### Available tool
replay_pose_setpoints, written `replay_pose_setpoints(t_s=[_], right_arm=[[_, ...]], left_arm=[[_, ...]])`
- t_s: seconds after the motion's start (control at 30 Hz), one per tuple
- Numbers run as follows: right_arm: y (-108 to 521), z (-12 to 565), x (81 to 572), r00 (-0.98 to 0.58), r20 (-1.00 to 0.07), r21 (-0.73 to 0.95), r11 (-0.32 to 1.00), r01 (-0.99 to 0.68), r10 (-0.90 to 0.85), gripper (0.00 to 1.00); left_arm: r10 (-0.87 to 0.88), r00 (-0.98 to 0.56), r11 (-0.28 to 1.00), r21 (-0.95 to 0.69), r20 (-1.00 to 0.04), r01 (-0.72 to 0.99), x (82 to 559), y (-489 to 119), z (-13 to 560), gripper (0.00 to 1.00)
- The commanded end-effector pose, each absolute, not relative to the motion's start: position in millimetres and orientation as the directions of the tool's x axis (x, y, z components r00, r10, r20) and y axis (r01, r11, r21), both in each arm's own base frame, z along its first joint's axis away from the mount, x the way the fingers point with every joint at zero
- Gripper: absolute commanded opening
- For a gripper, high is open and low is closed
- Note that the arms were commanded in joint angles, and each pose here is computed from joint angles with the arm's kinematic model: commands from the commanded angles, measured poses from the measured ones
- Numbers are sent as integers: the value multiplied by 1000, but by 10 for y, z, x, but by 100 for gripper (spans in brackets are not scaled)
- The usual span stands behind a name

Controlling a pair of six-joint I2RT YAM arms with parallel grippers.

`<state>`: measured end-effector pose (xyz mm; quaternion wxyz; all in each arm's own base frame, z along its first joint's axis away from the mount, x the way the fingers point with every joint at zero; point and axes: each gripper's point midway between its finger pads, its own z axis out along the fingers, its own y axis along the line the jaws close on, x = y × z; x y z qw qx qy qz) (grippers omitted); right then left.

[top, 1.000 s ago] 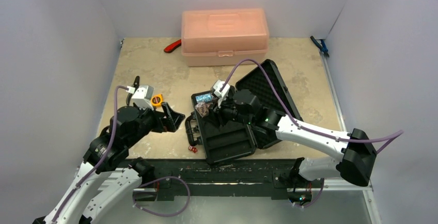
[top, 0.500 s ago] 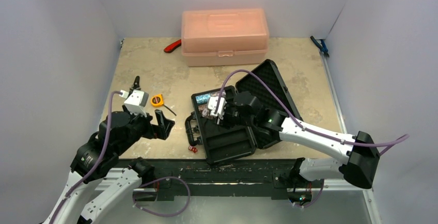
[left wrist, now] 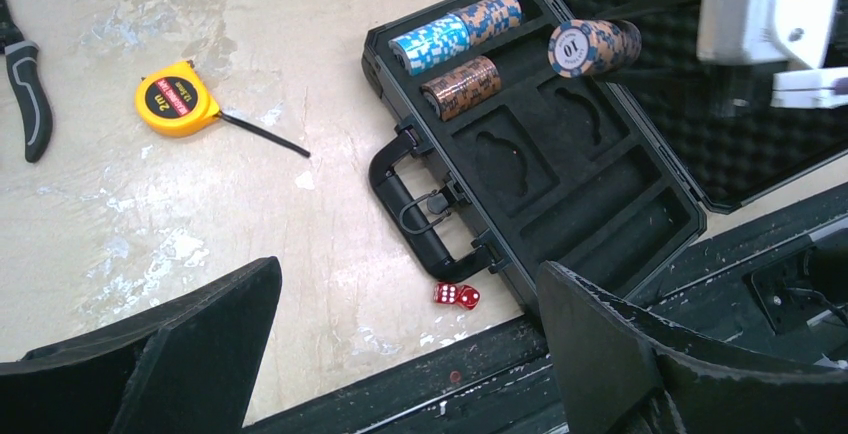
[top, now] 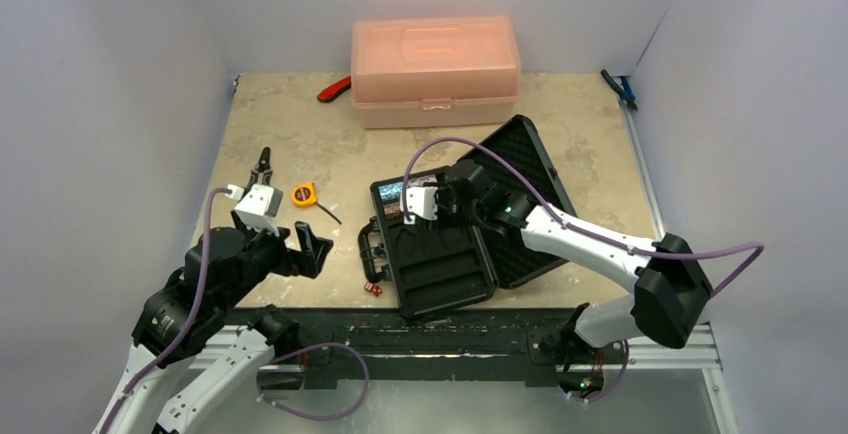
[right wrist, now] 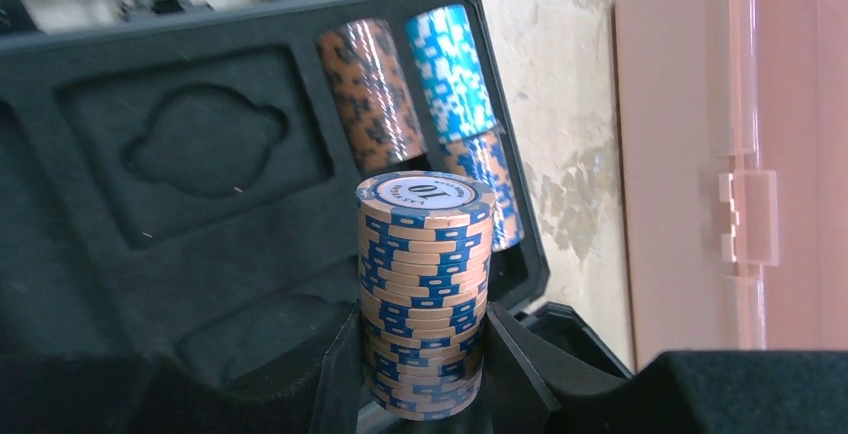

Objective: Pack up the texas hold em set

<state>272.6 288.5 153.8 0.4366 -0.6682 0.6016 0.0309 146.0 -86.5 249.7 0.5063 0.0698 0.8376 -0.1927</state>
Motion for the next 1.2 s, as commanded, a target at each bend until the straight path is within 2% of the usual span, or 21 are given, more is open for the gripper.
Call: replay_pose_setpoints(t_s=[0.0,0.27,0.6,1.17], right_arm=[[2922,1977,3109,370,-503,-680,94,-727,-781,0],[2920,1745,3299,323,-454,-629,43,-776,-830,0],[2980,1415,3313,340,-419,-579,-41,-814,-842,0],[3025,1317,3388,364,-410,-565,-80,-821,-837,0]], left_arm=[[-72,-443,918,-233,-894,321,1480,-843,2533,100],[-77,-431,916,-235,-899,326,1466,-834,2552,100],[-81,-423,914,-237,-902,330,1453,-830,2563,100],[-82,-424,914,-237,-902,329,1455,-830,2559,100]])
